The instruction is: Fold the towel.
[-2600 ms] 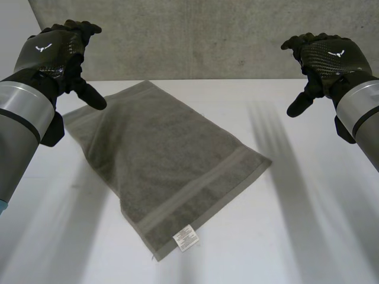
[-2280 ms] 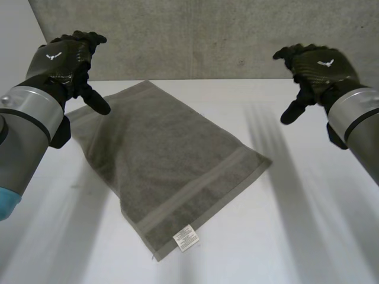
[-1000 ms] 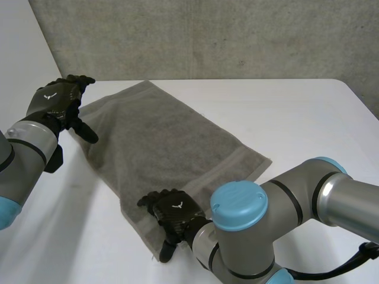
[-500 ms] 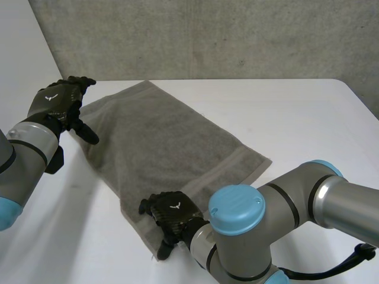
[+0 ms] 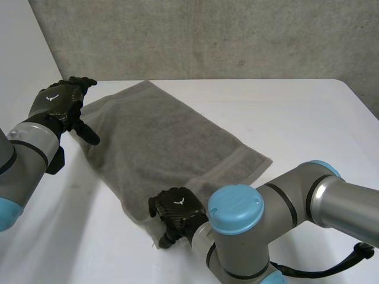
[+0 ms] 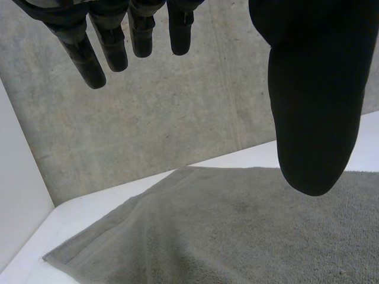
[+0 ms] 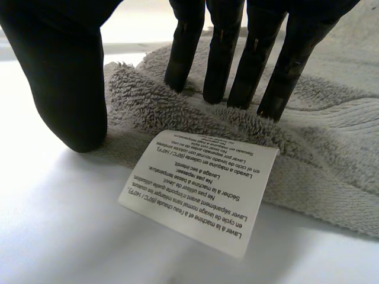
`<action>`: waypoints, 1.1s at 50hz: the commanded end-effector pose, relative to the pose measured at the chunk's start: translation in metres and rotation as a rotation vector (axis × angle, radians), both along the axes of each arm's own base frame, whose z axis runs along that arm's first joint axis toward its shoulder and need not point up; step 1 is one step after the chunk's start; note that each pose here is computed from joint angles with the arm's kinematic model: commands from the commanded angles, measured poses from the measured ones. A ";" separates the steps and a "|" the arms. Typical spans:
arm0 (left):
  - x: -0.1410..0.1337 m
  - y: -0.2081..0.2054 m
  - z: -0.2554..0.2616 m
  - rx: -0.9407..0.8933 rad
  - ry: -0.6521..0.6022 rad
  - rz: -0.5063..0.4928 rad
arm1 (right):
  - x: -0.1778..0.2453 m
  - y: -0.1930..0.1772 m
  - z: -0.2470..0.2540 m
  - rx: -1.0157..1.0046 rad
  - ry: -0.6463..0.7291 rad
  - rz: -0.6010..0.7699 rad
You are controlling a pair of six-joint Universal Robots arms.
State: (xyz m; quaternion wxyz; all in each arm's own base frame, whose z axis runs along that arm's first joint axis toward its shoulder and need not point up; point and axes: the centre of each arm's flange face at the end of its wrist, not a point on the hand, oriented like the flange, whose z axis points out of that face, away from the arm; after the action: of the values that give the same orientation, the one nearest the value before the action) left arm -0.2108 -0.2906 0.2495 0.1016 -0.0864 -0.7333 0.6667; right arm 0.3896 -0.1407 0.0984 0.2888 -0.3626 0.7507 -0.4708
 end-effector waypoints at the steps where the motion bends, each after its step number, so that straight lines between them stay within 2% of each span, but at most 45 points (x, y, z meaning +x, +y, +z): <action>1: 0.000 0.000 0.000 -0.001 0.000 0.000 | 0.000 -0.004 0.006 -0.026 -0.003 -0.004; 16: 0.000 0.001 0.000 0.000 0.000 -0.002 | -0.003 -0.018 0.008 -0.050 0.001 -0.027; 41: -0.001 0.002 -0.001 0.004 -0.002 -0.005 | -0.003 -0.022 0.015 -0.068 -0.007 -0.027; 49: -0.001 0.002 -0.001 0.004 -0.002 -0.008 | -0.012 -0.038 0.026 -0.081 -0.017 -0.057; 55: -0.001 0.002 0.000 -0.001 -0.004 -0.008 | -0.039 -0.065 0.055 -0.158 0.001 -0.097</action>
State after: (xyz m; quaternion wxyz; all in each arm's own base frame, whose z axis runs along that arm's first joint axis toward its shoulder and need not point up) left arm -0.2119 -0.2882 0.2486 0.1031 -0.0898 -0.7341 0.6651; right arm 0.3742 -0.1831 0.1301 0.2624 -0.3483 0.7351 -0.5191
